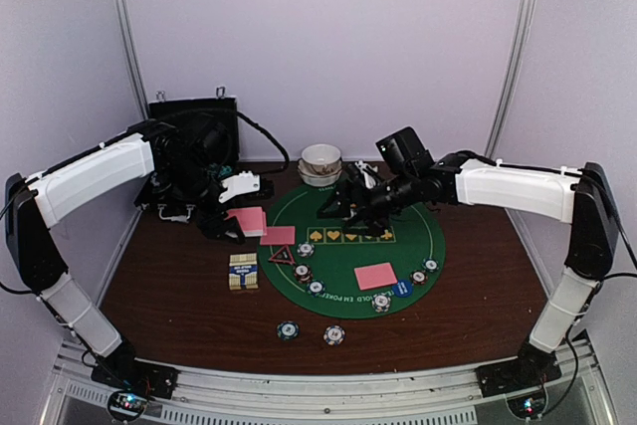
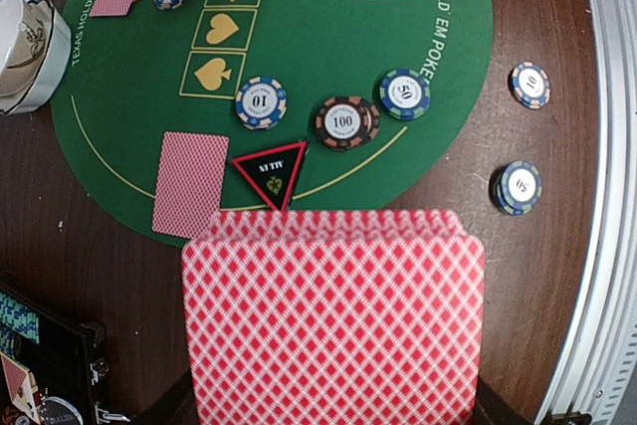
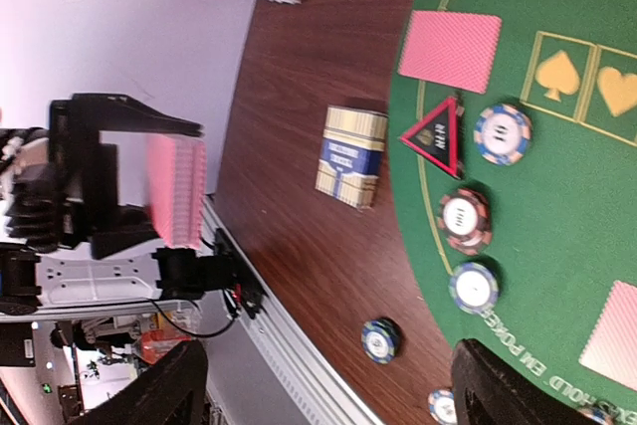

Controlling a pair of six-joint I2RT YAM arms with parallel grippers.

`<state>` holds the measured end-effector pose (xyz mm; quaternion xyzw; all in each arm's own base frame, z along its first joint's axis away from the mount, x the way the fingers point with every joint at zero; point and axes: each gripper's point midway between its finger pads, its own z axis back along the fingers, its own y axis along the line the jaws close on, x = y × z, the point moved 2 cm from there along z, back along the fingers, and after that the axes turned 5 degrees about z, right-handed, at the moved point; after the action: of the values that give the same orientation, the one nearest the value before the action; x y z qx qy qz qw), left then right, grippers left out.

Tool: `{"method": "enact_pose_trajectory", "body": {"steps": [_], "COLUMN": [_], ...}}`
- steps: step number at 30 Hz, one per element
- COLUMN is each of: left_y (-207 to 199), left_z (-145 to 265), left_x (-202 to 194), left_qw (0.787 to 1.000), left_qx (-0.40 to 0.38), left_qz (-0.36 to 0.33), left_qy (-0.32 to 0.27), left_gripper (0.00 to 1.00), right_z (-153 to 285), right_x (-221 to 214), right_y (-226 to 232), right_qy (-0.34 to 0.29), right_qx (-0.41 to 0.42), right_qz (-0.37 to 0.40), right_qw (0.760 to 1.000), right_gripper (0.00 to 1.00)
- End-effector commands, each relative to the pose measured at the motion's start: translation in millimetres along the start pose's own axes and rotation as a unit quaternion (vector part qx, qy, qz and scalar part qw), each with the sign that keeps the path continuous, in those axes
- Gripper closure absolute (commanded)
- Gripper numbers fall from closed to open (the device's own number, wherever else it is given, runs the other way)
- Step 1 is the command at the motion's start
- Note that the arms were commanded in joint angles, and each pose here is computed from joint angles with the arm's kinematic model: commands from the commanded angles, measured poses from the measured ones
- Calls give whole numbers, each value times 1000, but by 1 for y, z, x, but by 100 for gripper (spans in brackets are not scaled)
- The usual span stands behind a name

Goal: Distribute texas hold em gaming equipment
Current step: Pick up the poker card from the face-down deck piles.

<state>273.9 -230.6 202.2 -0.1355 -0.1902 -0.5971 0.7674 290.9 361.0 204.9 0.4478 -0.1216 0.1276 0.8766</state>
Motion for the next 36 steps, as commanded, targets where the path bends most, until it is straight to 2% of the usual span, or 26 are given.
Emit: {"method": "enact_pose_trajectory", "body": {"steps": [1, 13, 36], "left_y": [3, 3, 4], "left_z": [5, 3, 6], "left_x": [5, 8, 10], "left_qw": [1000, 1000, 1000], "left_qx": [2, 0, 3], "left_qz": [5, 8, 8], "left_qy": [-15, -20, -23], "left_gripper": [96, 97, 97], "right_z": [-15, -77, -115], "right_x": [17, 5, 11], "right_y": [47, 83, 108], "right_qy": [-35, -8, 21], "right_qx": [96, 170, 246], "right_qz": [-1, 0, -4], "right_qw": [995, 985, 969], "right_gripper": [12, 12, 16]}}
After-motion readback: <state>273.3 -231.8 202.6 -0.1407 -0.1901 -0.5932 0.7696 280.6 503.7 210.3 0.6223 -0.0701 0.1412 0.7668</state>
